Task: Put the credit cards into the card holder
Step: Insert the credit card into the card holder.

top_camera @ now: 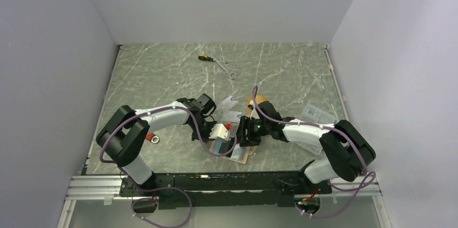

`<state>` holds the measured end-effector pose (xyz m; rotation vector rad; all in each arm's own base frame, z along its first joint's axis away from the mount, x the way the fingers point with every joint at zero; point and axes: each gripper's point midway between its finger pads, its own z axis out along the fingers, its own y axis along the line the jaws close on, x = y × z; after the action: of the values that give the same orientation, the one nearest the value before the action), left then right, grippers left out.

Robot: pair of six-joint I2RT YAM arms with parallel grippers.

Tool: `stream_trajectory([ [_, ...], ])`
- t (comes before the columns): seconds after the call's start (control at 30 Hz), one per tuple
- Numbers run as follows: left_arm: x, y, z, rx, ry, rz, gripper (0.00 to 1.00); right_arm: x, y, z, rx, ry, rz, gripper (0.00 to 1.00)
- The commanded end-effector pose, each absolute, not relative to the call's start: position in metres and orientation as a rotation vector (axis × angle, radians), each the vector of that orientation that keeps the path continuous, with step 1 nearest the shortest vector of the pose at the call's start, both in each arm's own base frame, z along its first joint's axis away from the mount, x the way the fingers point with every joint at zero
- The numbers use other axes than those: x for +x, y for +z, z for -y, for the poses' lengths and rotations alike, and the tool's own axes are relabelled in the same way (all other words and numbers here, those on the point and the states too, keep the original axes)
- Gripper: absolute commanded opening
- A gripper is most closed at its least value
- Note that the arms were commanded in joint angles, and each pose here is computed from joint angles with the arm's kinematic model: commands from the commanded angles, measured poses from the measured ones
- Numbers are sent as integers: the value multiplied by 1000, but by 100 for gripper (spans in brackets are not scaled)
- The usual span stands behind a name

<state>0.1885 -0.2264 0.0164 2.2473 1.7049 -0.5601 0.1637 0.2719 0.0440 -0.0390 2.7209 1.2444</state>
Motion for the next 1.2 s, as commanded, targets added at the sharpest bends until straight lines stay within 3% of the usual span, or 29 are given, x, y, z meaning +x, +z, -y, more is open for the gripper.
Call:
stream_trajectory([
  [0.0,156,13,205,2271,-719,-1841,0,158,36,-264,-66,1111,-2778,57],
  [0.17,156,9,210,2257,-737,-1832,0,154,29,-282,-156,1057,-2828,56],
  [0.43,153,-7,214,2356,-650,-1754,0,164,31,-302,-204,1059,-2822,34],
  [0.93,151,-7,222,2395,-621,-1685,0,172,48,-340,-376,1108,-2807,39],
  [1.17,151,5,220,2372,-615,-1687,0,169,56,-318,-371,1033,-2831,54],
])
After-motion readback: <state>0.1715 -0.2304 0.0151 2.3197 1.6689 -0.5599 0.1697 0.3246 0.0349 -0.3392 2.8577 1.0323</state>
